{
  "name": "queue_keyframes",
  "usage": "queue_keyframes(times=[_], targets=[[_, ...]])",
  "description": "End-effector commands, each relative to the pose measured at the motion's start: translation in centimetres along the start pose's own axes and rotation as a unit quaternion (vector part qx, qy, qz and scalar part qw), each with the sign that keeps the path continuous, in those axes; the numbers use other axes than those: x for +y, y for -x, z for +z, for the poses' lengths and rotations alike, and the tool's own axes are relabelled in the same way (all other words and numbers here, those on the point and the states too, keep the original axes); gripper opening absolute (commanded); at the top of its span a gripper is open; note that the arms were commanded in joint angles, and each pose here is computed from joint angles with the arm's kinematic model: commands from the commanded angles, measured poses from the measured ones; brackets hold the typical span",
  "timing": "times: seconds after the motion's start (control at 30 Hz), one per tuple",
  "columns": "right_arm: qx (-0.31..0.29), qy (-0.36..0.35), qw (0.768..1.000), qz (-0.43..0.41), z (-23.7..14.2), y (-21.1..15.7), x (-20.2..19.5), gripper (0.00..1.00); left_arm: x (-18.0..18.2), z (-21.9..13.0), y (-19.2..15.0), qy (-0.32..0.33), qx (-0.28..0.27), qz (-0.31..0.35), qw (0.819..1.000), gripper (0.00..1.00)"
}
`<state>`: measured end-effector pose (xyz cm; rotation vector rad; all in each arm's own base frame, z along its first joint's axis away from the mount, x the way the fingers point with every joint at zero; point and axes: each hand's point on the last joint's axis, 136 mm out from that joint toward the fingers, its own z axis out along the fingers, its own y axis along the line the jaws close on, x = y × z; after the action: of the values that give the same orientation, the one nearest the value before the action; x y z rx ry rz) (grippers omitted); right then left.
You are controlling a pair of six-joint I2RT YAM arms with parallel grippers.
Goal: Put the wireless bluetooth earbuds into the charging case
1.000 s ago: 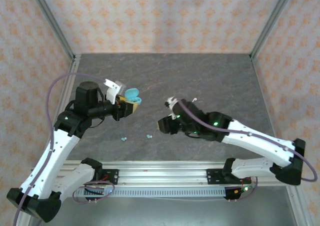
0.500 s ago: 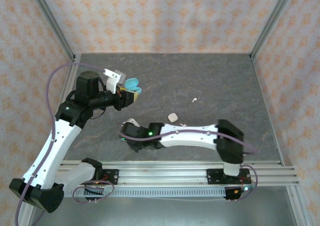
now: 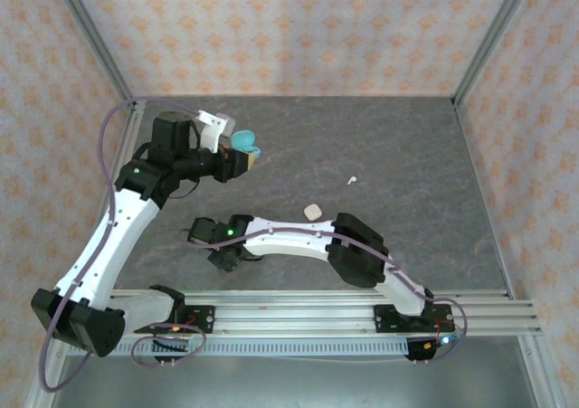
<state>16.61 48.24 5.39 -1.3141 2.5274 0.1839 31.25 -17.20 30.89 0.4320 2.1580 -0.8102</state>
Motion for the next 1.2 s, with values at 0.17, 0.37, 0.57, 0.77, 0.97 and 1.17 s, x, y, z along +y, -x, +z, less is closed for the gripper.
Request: queue_keyframes(times=[0.17,0.37,0.57,0.77,0.97,1.17], targets=[[0.021,-0.01,0.999,-0.039,0.1,1.2,-0.3,0.36,-0.2,0.2,2.4,-0.011,-0.026,0.014,0.999,0.21],[0.031,-0.004,0.998,-0.06,0.6,2.0,0.2,0.38,-0.1,0.3,2.4,-0.013,-0.024,0.015,1.0,0.21],[0.043,-0.013,0.996,-0.071,1.4,2.1,-0.1,0.37,0.0,0.3,2.2,-0.012,-0.025,0.014,1.0,0.21],[0.057,-0.015,0.996,-0.072,2.1,1.6,-0.3,0.37,0.0,0.3,2.3,-0.015,-0.026,0.015,0.999,0.2],[0.055,-0.01,0.996,-0.074,2.4,1.7,-0.2,0.34,0.0,0.4,2.2,-0.017,-0.024,0.014,0.999,0.2],[0.056,-0.01,0.995,-0.078,2.6,1.8,-0.2,0.32,0.0,0.5,2.1,-0.018,-0.022,0.013,1.0,0.2]])
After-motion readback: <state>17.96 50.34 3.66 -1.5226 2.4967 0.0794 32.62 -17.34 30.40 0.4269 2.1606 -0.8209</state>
